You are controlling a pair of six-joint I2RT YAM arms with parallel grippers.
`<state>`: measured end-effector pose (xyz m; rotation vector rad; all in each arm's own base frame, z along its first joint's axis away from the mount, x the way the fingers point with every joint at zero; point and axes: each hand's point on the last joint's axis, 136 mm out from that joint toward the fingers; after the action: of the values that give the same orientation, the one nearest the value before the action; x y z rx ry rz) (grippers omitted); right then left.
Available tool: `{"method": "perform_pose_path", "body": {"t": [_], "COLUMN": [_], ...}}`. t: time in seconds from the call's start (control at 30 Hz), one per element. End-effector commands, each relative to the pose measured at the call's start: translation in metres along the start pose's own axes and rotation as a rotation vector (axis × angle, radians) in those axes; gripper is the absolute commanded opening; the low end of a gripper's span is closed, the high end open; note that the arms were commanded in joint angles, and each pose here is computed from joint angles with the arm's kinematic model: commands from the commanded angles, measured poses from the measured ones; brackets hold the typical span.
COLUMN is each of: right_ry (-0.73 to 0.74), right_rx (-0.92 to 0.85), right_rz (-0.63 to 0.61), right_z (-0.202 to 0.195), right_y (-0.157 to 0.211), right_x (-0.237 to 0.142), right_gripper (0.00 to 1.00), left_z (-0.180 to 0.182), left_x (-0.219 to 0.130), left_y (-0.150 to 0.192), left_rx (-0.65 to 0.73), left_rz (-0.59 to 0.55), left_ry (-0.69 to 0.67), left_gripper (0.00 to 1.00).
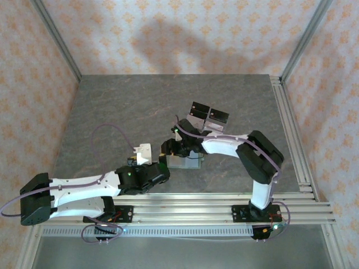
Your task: Put the credit cards into the card holder
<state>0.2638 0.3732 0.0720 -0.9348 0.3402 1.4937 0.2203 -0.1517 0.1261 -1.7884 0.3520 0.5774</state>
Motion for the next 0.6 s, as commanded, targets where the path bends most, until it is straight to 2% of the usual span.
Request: {"method": "perform_pose_path", "body": {"t": [0.0,0.13,0.3,0.37,0.57], "right_ry": [-0.021,0.137,0.493,0.592,0.776], "right_rx": [-0.109,-0.137,-0.230,-0.267,-0.380], "right_rz": [-0.129,-0.169,-0.113,-0.074,0.006], "right_z": [0.035,-0.003,-0.078,-0.101,-0.133], "right_y": [-0.040,-0.059,-0.063,-0.062,-0.064], "right_x": [-0.063,-0.106,-0.144,-0.153,-0.163], "right_gripper": [0.56,0.56,0.53,0.52,0.47], "left_z": [0.009,0.003,-0.009,-0.010,-0.008], "left_x": [0.004,0.014,0.030,0.037,0.057], "left_y": [-0.004,0.004,0.007,0.005,0.002], "left_rx": [0.004,0.011,0.029,0.036,-0.001], "left_rz": [-0.025,0.039,0.131,0.166,0.271], "left_ry": [-0.054,-0.067,-0.086,-0.101,-0.127], "left_gripper": [1.00,1.00,1.00,1.00,1.00]}}
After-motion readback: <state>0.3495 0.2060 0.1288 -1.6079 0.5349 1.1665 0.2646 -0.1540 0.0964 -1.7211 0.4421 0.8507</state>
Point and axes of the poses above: each hand's point on the last joint's axis, 136 mm out from that joint toward the fingers, its own x axis out along the fingers, its own z axis along the line the jaws close on, y = z × x, and after that the axes turned 9 degrees about -x, right-handed
